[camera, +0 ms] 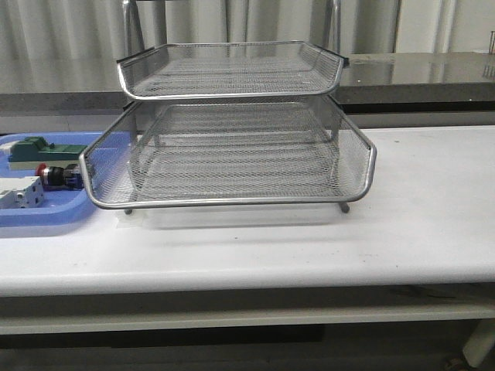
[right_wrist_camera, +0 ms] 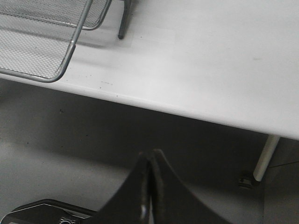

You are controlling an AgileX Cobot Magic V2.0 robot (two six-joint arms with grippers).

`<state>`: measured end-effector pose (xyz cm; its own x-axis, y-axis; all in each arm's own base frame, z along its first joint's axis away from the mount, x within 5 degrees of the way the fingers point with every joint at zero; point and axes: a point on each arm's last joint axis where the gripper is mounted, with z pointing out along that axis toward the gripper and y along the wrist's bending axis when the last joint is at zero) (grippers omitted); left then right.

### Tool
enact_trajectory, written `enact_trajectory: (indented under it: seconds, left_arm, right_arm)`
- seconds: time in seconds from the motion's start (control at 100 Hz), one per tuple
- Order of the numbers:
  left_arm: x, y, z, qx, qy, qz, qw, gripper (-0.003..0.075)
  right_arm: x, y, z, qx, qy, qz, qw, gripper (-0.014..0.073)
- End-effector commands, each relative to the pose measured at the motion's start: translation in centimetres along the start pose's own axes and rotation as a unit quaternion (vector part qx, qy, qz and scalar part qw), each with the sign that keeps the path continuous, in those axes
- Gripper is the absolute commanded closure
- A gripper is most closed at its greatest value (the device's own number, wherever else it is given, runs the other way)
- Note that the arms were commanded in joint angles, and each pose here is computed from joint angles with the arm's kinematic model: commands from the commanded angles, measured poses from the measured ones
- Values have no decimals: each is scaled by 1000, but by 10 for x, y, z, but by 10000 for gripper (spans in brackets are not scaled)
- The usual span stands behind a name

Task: Place button on rack with both arms
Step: 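Release the tier and withdraw the right gripper out of view, then lower the left gripper onto the red-capped push button in the tray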

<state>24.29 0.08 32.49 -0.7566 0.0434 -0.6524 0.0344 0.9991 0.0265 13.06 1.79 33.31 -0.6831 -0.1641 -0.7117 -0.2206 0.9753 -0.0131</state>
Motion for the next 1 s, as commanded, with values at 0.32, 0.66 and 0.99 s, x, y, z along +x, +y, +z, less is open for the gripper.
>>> enact_trajectory:
  seconds: [0.32,0.66,0.99]
  left_arm:
    - [-11,1,-13,-7,-37,14,999,24]
    - [-29,1,-15,-12,-102,56,993,24]
    - [-95,4,14,-24,-117,165,979,24]
  right_arm:
    - [-11,-1,-9,6,-42,-4,999,652]
    - [-11,-1,-9,6,-42,-4,999,652]
    - [-11,-1,-9,6,-42,-4,999,652]
